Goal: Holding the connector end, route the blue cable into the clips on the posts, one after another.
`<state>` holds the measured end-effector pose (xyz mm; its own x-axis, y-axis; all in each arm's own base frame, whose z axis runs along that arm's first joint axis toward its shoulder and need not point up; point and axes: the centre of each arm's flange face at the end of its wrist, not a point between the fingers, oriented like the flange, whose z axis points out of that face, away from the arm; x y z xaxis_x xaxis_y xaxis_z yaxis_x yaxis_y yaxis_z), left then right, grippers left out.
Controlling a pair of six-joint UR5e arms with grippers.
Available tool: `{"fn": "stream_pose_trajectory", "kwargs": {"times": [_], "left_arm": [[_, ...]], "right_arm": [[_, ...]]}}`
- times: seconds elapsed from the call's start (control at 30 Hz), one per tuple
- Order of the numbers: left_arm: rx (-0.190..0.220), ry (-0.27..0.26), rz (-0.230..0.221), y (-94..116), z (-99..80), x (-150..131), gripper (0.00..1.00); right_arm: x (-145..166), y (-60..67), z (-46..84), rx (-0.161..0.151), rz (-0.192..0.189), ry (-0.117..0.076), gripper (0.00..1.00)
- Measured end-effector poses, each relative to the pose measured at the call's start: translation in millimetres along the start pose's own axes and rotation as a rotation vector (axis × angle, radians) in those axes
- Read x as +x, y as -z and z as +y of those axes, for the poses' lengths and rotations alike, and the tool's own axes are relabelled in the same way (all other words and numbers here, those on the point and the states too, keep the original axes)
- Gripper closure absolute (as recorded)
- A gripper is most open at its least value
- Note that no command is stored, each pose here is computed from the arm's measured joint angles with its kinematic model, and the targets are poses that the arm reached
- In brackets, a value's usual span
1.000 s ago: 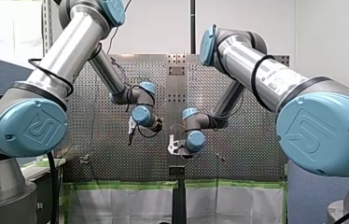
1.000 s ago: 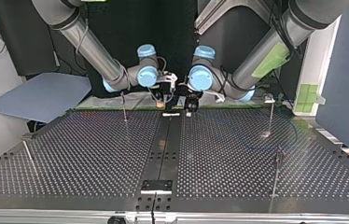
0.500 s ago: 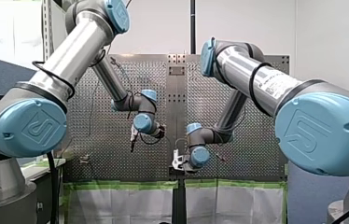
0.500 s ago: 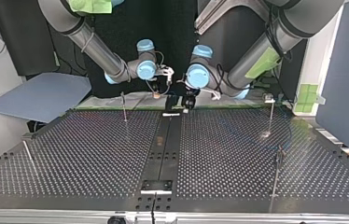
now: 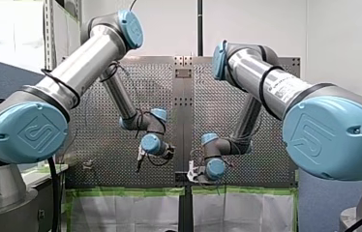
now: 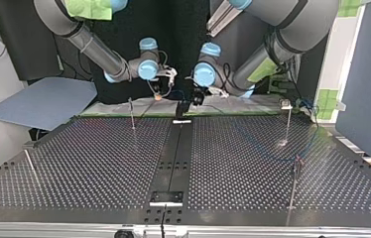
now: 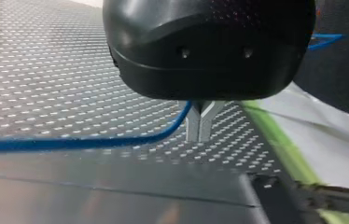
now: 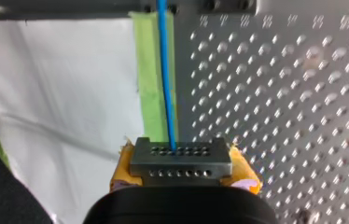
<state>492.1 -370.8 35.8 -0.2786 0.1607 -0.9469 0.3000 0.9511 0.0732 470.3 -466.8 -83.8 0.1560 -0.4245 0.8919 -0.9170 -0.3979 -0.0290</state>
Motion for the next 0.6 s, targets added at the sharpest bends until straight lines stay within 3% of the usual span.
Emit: {"fn": "stream_pose_trajectory", "kwargs": {"times": [0.23, 0.4, 0.6], "left_arm": [[0.018, -0.05, 0.038, 0, -15.7, 37, 1.0], [0.033, -0.043, 0.042, -1, -25.9, 60, 1.0], [0.041, -0.037, 0.074, -1, -31.6, 91, 1.0]], "right_arm": [[-19, 9.8, 12.7, -0.029, 0.004, -0.007, 1.0], [-34, 20.2, 19.6, -0.045, -0.004, -0.01, 1.0], [-47, 27.8, 35.5, -0.07, -0.003, -0.043, 1.0]]}}
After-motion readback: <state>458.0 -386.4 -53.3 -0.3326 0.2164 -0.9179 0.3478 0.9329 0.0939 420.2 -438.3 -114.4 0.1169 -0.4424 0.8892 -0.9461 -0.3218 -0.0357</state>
